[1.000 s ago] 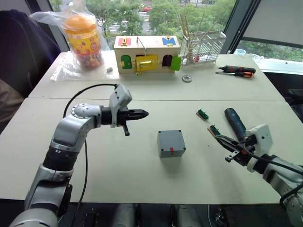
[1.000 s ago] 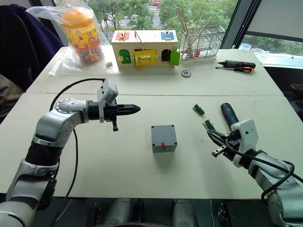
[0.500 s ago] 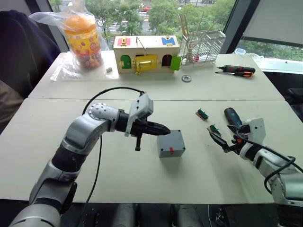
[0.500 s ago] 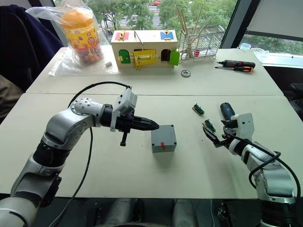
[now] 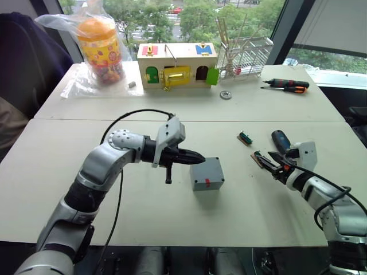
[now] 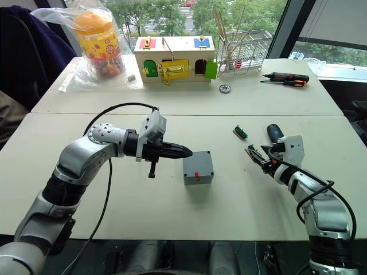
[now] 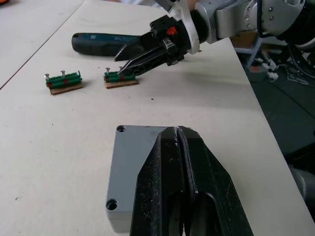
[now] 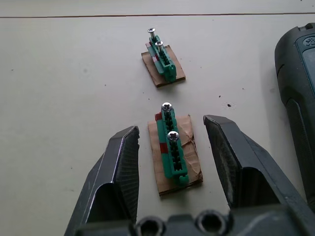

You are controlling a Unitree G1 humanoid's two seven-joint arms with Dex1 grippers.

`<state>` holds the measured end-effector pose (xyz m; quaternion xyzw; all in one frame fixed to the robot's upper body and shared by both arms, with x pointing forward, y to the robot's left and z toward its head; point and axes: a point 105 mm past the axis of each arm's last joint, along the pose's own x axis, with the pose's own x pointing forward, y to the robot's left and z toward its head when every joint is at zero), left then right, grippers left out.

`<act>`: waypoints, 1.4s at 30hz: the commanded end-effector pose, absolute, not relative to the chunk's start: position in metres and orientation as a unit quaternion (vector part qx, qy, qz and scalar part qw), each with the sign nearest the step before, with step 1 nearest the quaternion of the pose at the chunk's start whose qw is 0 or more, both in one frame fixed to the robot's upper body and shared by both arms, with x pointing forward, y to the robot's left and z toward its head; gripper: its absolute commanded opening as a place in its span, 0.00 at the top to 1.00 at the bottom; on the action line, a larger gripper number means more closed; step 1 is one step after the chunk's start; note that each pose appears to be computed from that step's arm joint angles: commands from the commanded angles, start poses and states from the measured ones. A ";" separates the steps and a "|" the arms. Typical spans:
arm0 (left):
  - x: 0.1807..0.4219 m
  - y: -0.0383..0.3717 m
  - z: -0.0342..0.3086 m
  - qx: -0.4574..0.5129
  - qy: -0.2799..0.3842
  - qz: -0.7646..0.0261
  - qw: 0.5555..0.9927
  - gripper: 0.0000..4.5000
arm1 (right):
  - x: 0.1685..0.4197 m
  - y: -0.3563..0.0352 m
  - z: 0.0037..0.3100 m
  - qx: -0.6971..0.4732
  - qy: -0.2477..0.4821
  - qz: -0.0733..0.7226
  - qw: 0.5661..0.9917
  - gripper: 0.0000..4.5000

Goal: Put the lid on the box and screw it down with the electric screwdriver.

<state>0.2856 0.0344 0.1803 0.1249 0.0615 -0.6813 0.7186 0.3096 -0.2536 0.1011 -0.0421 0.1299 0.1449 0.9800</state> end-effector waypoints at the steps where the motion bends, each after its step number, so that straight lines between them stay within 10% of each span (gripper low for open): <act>1: 0.285 0.033 0.183 0.129 0.048 -0.681 0.719 1.00 | 0.311 -0.250 0.109 -0.044 0.109 0.150 0.982 0.55; 6: 0.287 0.031 0.184 0.126 0.047 -0.679 0.722 1.00 | 0.312 -0.249 0.107 -0.041 0.110 0.149 0.982 0.99; 27: 0.299 0.040 0.184 0.132 0.043 -0.657 0.741 1.00 | 0.311 -0.257 0.151 -0.068 0.048 0.136 0.987 0.99; 42: 0.282 0.091 0.176 0.133 0.112 -0.631 0.756 1.00 | 0.284 -0.125 0.174 -0.019 0.042 0.407 0.912 0.99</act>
